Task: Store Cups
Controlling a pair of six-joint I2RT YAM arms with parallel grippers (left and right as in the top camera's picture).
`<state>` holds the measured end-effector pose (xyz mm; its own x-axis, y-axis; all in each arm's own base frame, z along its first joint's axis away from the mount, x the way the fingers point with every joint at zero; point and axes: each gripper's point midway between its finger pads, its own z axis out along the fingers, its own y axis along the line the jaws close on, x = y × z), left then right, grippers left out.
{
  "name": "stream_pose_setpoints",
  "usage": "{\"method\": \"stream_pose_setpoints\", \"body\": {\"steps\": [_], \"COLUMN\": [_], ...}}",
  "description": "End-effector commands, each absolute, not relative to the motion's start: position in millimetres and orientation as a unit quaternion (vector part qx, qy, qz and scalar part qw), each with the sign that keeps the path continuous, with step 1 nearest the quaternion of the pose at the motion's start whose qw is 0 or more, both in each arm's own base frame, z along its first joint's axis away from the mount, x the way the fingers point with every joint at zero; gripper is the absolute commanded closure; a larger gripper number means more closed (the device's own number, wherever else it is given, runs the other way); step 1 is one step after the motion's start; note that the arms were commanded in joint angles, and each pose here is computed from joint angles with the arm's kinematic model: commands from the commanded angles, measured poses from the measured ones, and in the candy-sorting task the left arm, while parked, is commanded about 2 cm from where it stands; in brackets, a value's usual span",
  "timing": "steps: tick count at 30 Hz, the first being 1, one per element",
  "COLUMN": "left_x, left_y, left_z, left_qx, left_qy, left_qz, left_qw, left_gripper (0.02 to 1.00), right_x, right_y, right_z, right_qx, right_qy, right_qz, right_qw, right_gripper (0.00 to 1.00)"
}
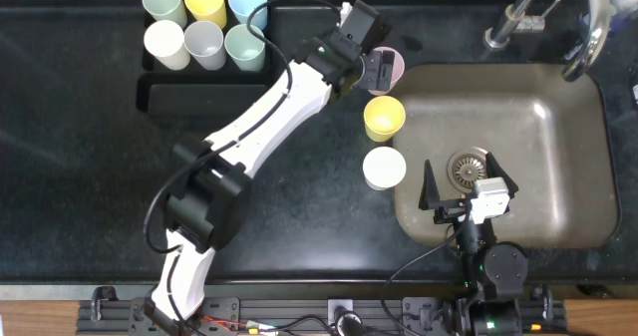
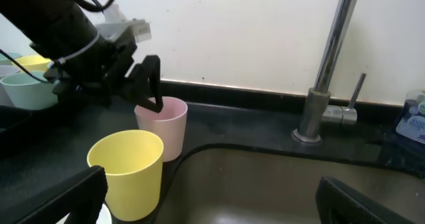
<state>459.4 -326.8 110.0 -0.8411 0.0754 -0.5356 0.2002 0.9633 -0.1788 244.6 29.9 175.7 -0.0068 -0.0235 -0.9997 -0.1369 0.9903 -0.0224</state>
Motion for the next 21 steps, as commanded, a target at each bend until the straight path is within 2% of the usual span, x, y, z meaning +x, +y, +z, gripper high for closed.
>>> {"method": "stream_pose_setpoints", "body": {"steps": [1,2,4,6,7,9,10,21], "left_x": [462.0,462.2,462.1,462.1,462.1,462.2,462.3,465.6], "left_y": [-336.7,-336.9,-336.8,-336.7,-336.7,-336.4,-336.5,-339.1], "left_z": [105.1,103.4,102.3,102.2,102.2,102.2,102.3,110.7], "left_qx": [0.07,0.07,0.071,0.071,0.071,0.073,0.074,0.073], "left_qy": [0.952,0.952,0.952,0.952,0.952,0.952,0.952,0.949], "left_qz": [-0.123,-0.123,-0.122,-0.121,-0.121,-0.121,-0.12,-0.126], "left_qw": [0.273,0.272,0.271,0.271,0.271,0.271,0.272,0.281], "left_gripper": [0.02,0.02,0.154,0.446,0.627,0.873,0.963,0.982], "right_x": [244.7,244.7,244.7,244.7,244.7,244.7,244.7,244.7], "right_y": [31.6,31.6,31.6,31.6,31.6,31.6,31.6,31.6], "right_z": [171.9,171.8,171.8,171.8,171.8,171.8,171.8,171.8], "right_qx": [-0.058,-0.058,-0.058,-0.058,-0.058,-0.058,-0.058,-0.058], "right_qy": [0.709,0.709,0.709,0.709,0.709,0.709,0.709,0.709], "right_qz": [0.044,0.044,0.044,0.044,0.044,0.044,0.044,0.044], "right_qw": [0.702,0.702,0.702,0.702,0.702,0.702,0.702,0.702], "right_gripper": [0.003,0.005,0.005,0.005,0.005,0.003,0.003,0.005]}}
